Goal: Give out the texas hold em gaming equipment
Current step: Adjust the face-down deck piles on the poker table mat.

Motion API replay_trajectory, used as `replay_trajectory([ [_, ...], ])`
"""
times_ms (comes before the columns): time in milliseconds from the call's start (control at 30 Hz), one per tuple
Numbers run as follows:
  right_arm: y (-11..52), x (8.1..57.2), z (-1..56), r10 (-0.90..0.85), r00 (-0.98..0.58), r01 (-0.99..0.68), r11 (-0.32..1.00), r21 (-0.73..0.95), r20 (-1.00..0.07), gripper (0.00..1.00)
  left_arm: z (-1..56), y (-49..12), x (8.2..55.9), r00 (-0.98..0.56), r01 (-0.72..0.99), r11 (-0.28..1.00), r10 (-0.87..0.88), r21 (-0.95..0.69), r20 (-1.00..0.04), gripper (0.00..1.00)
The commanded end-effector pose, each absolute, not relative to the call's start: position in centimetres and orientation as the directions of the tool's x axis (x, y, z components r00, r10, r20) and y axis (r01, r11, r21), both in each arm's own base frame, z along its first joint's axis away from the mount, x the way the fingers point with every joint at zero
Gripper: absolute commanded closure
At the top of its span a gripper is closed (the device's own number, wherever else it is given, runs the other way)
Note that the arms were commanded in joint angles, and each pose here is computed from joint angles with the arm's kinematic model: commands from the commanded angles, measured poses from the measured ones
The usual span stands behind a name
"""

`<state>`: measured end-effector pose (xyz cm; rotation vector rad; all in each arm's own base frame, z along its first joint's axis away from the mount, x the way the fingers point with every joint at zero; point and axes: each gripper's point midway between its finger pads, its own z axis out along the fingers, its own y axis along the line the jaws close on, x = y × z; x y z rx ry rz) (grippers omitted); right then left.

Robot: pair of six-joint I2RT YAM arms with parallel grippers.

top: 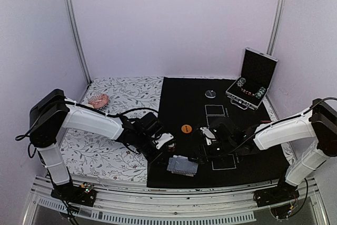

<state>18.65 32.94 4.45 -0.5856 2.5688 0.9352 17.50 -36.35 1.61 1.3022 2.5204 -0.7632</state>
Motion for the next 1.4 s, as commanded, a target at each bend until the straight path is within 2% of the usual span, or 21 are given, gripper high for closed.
replay_trajectory([
  [0,31.5,19.9,6.4,-0.177,-0.867,-0.419,0.765,0.490,-0.465,0.37,1.1,-37.0,16.7,-0.563,0.823,0.447,0.723,-0.352,-0.400,0.77],
  [200,31.5,17.2,6.0,-0.067,-0.924,-0.285,0.777,0.562,-0.376,0.41,1.2,-37.1,16.9,-0.559,0.827,0.444,0.721,-0.346,-0.410,0.77],
  [400,30.3,16.2,3.9,-0.024,-0.954,-0.170,0.864,0.473,-0.299,0.49,1.5,-37.3,17.0,-0.552,0.831,0.435,0.717,-0.345,-0.426,0.76],
  [500,29.4,16.5,3.7,0.000,-0.955,-0.135,0.890,0.435,-0.297,0.51,1.4,-37.2,17.0,-0.549,0.833,0.434,0.719,-0.343,-0.426,0.76],
  [667,30.7,16.3,4.0,-0.022,-0.954,-0.163,0.874,0.458,-0.298,0.51,1.4,-37.3,17.0,-0.547,0.835,0.432,0.719,-0.342,-0.428,0.76],
  [1067,33.9,16.9,2.9,-0.118,-0.946,-0.252,0.854,0.455,-0.302,0.63,1.6,-37.7,17.2,-0.543,0.838,0.426,0.713,-0.341,-0.444,0.74],
  [1367,35.1,16.5,2.9,-0.134,-0.945,-0.266,0.846,0.463,-0.298,0.64,2.0,-38.5,16.8,-0.536,0.841,0.399,0.707,-0.365,-0.461,0.73],
])
